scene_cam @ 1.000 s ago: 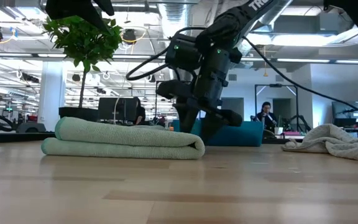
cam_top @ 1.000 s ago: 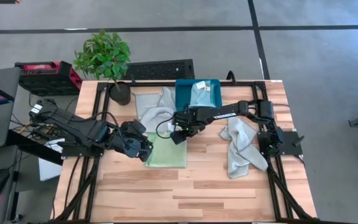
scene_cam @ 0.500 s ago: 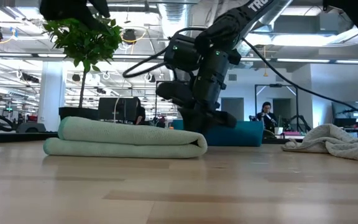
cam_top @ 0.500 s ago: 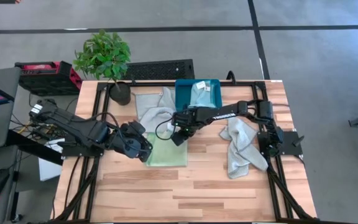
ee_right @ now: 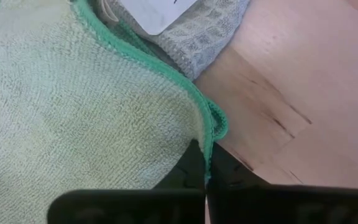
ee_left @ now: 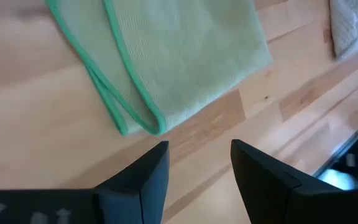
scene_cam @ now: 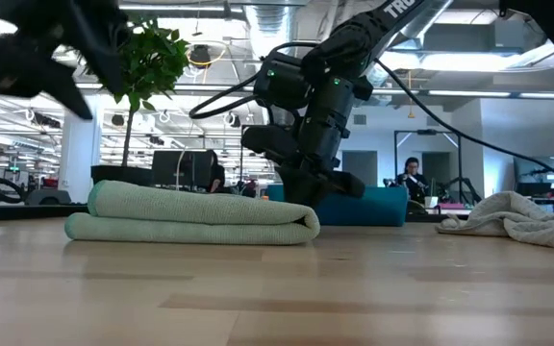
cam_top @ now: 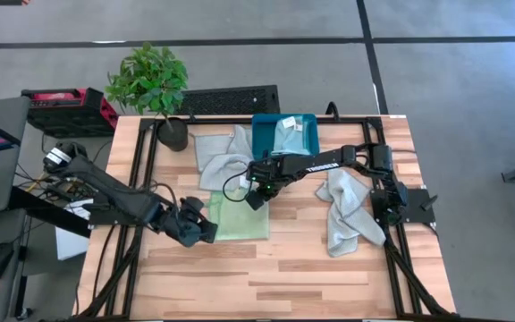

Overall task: Fold microfiber towels
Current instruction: Put the green towel into the blue bin

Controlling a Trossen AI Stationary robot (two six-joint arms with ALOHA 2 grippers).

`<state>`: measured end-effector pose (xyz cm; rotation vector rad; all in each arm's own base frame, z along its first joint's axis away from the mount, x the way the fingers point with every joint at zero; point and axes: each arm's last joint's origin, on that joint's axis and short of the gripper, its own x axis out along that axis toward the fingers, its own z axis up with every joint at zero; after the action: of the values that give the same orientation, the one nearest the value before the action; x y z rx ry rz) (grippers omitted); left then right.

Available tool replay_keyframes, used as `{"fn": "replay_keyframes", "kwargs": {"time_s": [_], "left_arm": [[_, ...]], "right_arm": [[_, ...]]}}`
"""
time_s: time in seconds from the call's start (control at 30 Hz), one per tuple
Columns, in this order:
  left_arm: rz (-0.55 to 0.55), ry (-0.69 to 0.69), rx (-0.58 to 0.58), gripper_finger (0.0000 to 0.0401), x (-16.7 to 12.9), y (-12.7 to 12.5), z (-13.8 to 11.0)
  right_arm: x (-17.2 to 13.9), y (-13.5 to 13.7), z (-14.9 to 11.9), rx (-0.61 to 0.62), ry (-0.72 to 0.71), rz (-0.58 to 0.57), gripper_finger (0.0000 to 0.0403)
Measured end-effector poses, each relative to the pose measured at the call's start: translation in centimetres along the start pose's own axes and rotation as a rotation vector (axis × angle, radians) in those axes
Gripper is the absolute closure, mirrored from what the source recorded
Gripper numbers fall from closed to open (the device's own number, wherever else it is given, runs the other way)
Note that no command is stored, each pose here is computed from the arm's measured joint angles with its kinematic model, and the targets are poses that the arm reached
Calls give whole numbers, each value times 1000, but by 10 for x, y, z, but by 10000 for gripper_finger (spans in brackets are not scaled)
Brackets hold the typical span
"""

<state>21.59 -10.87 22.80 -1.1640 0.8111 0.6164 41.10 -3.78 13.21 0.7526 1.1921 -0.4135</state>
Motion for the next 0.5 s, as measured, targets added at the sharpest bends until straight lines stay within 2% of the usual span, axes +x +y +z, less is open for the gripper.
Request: {"fn": "replay_keyframes", "kwargs": {"time_s": [0.17,0.5], "left_arm": [[-72,11,-87,237,22,20,-10],[-1,24,-147,237,39,53,-13]], "right_arm": [[0,0,0,-5,-1,3,394],[0,0,0,-7,-2,4,394]]}}
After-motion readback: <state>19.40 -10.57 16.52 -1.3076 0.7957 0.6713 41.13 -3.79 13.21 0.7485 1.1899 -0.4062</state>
